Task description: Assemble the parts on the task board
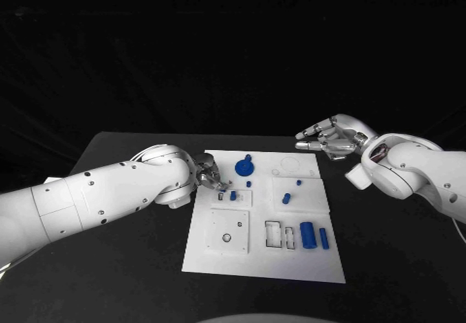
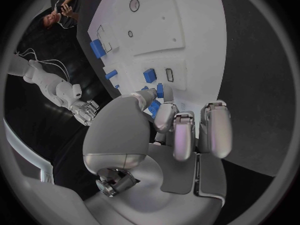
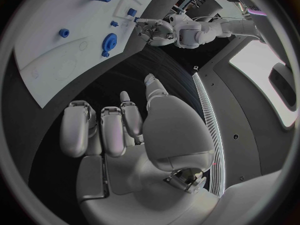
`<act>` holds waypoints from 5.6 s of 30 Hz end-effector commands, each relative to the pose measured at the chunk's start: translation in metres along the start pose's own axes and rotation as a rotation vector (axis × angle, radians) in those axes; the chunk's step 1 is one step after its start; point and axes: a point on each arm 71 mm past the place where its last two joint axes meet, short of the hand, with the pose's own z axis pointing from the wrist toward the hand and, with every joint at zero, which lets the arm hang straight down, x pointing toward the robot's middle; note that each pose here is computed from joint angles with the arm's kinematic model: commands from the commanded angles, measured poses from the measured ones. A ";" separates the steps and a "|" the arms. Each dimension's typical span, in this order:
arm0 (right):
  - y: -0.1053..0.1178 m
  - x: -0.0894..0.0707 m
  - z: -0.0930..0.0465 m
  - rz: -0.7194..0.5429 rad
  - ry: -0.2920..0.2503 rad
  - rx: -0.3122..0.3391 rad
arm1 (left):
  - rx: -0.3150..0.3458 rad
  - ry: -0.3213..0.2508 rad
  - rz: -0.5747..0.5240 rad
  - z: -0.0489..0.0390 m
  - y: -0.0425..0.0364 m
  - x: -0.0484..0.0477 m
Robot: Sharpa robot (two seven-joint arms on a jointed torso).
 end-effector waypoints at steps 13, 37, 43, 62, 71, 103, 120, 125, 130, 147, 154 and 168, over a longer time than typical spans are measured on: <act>0.000 0.003 0.000 0.003 0.019 -0.004 | -0.040 0.060 0.092 -0.0016 0.0033 0.0074; 0.000 0.003 0.000 0.004 0.021 -0.005 | -0.058 0.101 0.113 0.0019 0.0050 0.0133; 0.000 0.003 -0.001 0.004 0.021 -0.005 | -0.059 0.109 0.114 0.0027 0.0036 0.0141; 0.002 0.004 -0.001 0.005 0.020 -0.010 | -0.132 0.164 0.105 0.0089 0.0054 0.0166; 0.003 0.005 -0.001 0.005 0.019 -0.016 | -0.146 0.159 0.099 0.0105 0.0055 0.0157; 0.004 0.005 -0.001 0.007 0.019 -0.017 | -0.174 0.145 0.091 0.0141 0.0069 0.0136; 0.003 0.005 -0.001 0.007 0.019 -0.016 | -0.171 0.144 0.091 0.0135 0.0046 0.0145; 0.003 0.005 -0.001 0.008 0.019 -0.017 | -0.172 0.138 0.087 0.0135 0.0038 0.0144; 0.003 0.005 -0.001 0.008 0.019 -0.017 | -0.176 0.133 0.084 0.0136 0.0042 0.0139; 0.003 0.005 -0.001 0.009 0.019 -0.016 | -0.172 0.096 0.039 0.0113 0.0078 0.0101; 0.003 0.005 -0.001 0.009 0.019 -0.015 | -0.091 0.039 -0.120 0.0064 0.0085 0.0024; 0.000 0.005 -0.001 0.009 0.019 -0.010 | 0.260 -0.102 -0.421 -0.0021 -0.0051 -0.0158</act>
